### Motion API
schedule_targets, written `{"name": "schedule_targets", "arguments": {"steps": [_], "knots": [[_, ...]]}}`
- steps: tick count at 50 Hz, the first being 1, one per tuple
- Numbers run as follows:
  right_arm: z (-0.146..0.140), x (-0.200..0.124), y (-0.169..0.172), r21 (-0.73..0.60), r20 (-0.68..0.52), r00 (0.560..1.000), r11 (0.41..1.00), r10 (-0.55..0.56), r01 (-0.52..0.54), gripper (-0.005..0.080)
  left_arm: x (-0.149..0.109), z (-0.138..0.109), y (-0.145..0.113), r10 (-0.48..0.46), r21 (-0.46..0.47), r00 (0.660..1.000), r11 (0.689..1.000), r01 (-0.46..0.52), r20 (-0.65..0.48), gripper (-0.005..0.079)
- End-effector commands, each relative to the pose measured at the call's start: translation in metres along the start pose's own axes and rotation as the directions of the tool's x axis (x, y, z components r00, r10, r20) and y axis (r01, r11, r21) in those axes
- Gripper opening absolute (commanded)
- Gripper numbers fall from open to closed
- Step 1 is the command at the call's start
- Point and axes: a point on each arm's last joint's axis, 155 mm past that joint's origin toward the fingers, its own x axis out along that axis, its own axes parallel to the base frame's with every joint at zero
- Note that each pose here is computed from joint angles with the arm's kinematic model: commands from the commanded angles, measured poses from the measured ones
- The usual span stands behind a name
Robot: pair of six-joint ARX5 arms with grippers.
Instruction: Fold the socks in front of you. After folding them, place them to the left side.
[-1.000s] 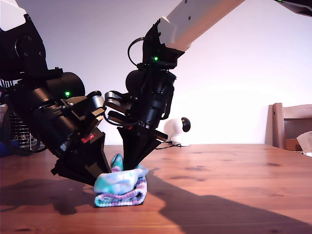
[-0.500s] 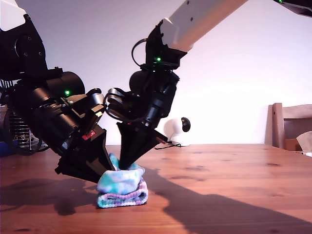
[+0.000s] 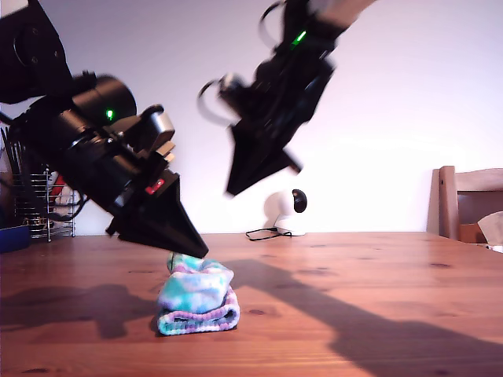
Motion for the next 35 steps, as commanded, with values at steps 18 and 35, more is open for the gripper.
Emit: {"name": "schedule_targets", "arguments": {"steps": [18, 35], "knots": [[0.001, -0.022, -0.037, -0.068, 0.028, 0.992, 0.99, -0.12, 0.122, -0.0012, 0.005, 0.008, 0.019, 0.118, 0.055, 0.992, 0.991, -0.12, 0.036, -0.0019], [0.001, -0.022, -0.036, -0.071, 0.029, 0.992, 0.99, -0.119, 0.121, -0.0011, 0.015, -0.001, 0.025, 0.124, 0.061, 0.992, 0.99, -0.125, 0.01, -0.0019]]}}
